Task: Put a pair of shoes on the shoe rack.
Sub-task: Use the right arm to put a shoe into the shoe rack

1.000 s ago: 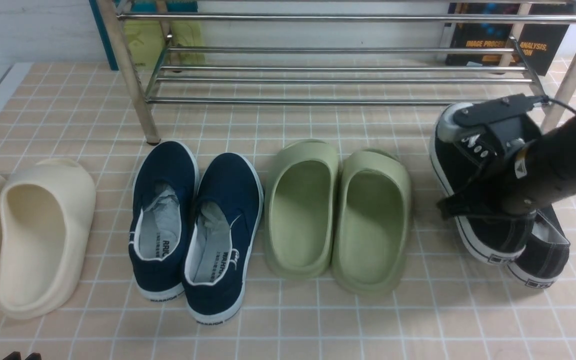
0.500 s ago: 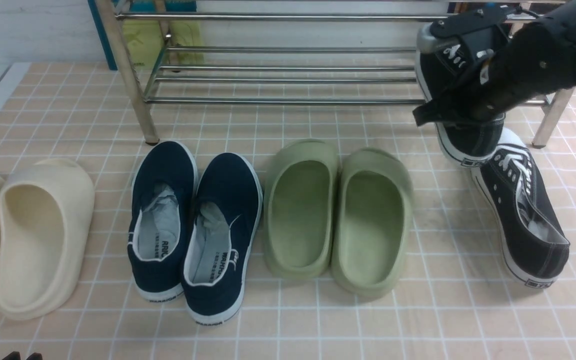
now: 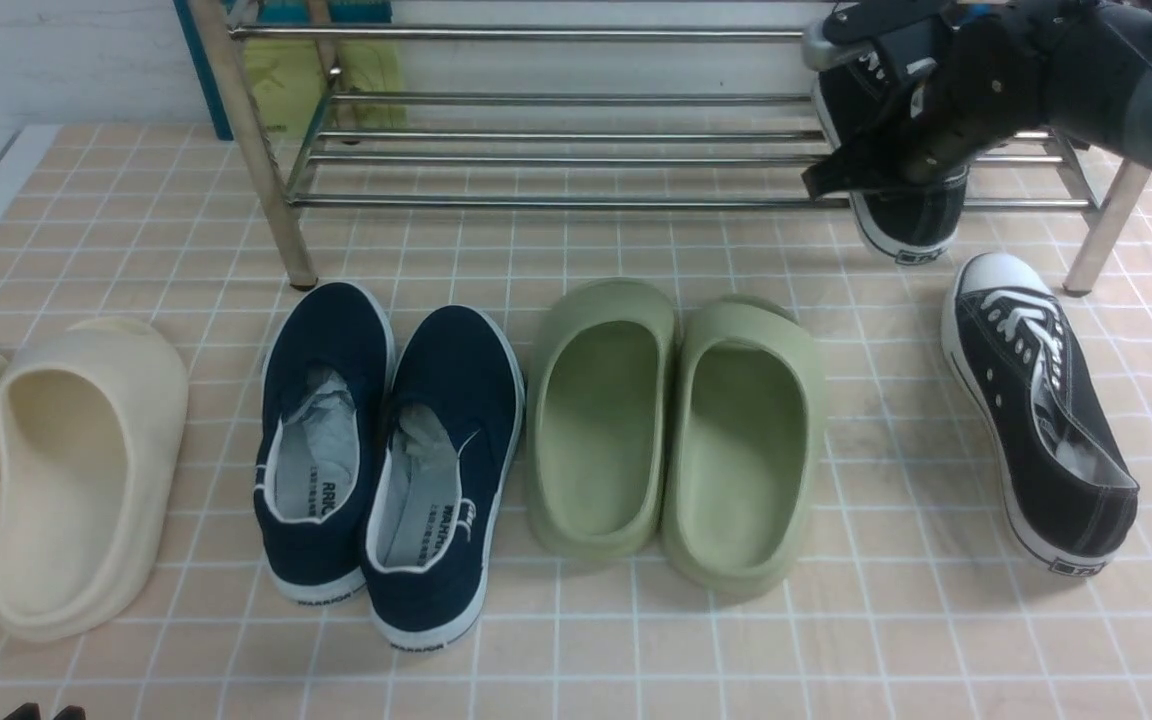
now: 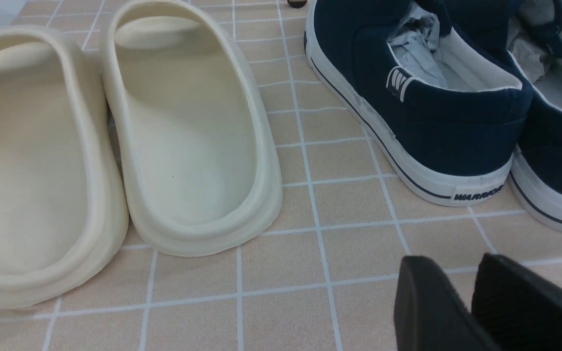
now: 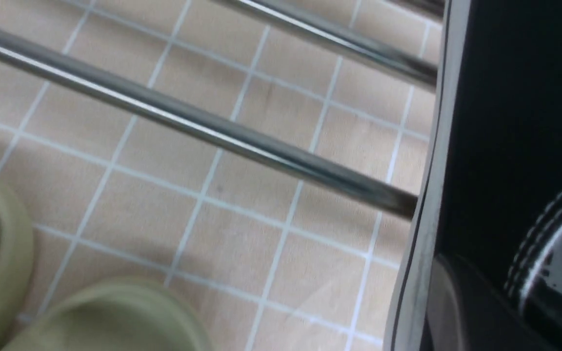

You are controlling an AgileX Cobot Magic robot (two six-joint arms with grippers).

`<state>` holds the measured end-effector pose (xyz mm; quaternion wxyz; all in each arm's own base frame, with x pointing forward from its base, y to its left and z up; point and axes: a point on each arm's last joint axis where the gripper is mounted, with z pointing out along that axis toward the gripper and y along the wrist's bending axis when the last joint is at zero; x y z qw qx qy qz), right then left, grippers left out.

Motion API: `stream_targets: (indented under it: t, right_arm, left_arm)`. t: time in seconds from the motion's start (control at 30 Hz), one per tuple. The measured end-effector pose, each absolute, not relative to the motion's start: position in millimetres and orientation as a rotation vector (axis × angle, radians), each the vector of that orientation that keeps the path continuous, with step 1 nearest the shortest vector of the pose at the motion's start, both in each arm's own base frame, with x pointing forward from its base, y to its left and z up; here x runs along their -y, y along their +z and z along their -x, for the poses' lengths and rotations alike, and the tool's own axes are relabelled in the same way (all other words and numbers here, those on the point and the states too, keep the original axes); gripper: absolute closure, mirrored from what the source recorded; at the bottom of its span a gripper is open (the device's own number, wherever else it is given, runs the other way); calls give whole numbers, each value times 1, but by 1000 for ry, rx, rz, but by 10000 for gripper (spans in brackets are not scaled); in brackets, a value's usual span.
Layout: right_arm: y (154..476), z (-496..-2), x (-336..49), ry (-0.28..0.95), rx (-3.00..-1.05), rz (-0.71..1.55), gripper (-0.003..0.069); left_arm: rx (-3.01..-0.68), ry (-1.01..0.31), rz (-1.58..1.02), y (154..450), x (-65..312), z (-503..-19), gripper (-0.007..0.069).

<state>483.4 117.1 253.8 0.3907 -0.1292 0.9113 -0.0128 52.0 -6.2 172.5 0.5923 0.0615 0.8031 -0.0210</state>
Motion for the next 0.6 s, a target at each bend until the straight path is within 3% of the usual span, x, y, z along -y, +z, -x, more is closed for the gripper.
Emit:
stream_targets:
  t: [0.3, 0.43, 0.6]
  right_arm:
    - [246, -490, -114, -40, -2327, 318, 650]
    - [247, -491, -113, -45, -2313, 323, 573]
    - [258, -487, -116, -47, -2300, 329, 386]
  left_arm:
    - [-1868, -49, -143, 173, 6, -52, 431]
    - [-1868, -49, -143, 173, 6, -52, 426]
    - [-1868, -49, -143, 172, 6, -52, 424]
